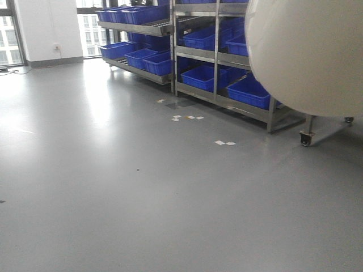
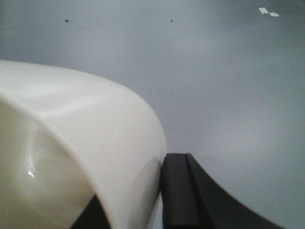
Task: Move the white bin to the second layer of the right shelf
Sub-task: 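Drive the base past the racks of blue crates carrying the bin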
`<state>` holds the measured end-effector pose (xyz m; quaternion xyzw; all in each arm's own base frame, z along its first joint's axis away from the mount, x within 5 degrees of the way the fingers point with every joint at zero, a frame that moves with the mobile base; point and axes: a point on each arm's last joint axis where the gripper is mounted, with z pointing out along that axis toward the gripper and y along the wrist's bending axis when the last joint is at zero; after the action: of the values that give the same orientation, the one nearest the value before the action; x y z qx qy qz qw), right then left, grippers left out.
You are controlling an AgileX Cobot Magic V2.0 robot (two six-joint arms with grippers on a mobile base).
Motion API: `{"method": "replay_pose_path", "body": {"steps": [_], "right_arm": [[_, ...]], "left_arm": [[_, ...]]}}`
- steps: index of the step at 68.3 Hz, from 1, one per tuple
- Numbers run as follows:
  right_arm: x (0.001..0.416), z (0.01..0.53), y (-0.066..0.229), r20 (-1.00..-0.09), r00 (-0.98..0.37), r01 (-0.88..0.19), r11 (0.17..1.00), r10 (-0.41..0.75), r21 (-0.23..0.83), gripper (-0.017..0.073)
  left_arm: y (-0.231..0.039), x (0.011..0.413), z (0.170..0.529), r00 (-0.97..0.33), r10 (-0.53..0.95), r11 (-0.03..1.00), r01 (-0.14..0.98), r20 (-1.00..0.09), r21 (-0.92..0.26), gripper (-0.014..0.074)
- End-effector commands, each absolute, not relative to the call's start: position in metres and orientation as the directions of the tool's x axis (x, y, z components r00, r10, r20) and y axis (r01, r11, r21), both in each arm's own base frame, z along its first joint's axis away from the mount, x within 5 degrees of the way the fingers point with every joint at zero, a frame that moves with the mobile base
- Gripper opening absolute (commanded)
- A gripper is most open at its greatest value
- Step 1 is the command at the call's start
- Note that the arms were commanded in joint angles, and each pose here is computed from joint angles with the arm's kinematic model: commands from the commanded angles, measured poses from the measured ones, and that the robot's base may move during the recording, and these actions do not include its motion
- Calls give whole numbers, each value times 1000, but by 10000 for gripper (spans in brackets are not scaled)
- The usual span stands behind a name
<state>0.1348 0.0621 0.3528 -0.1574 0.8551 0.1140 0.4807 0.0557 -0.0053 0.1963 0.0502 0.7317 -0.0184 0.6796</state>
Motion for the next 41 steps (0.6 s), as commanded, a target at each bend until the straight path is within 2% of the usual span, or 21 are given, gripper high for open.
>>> {"method": "replay_pose_path", "body": {"steps": [1,41], "right_arm": [[136,371,62,-915,-386,-384,922,-117,44,56],[136,371,62,-915,-386,-384,922,-117,44,56]], "left_arm": [[-6,56,192,-9,40,994,102,-999,38,85],[-6,56,192,-9,40,994,102,-999,38,85]]}}
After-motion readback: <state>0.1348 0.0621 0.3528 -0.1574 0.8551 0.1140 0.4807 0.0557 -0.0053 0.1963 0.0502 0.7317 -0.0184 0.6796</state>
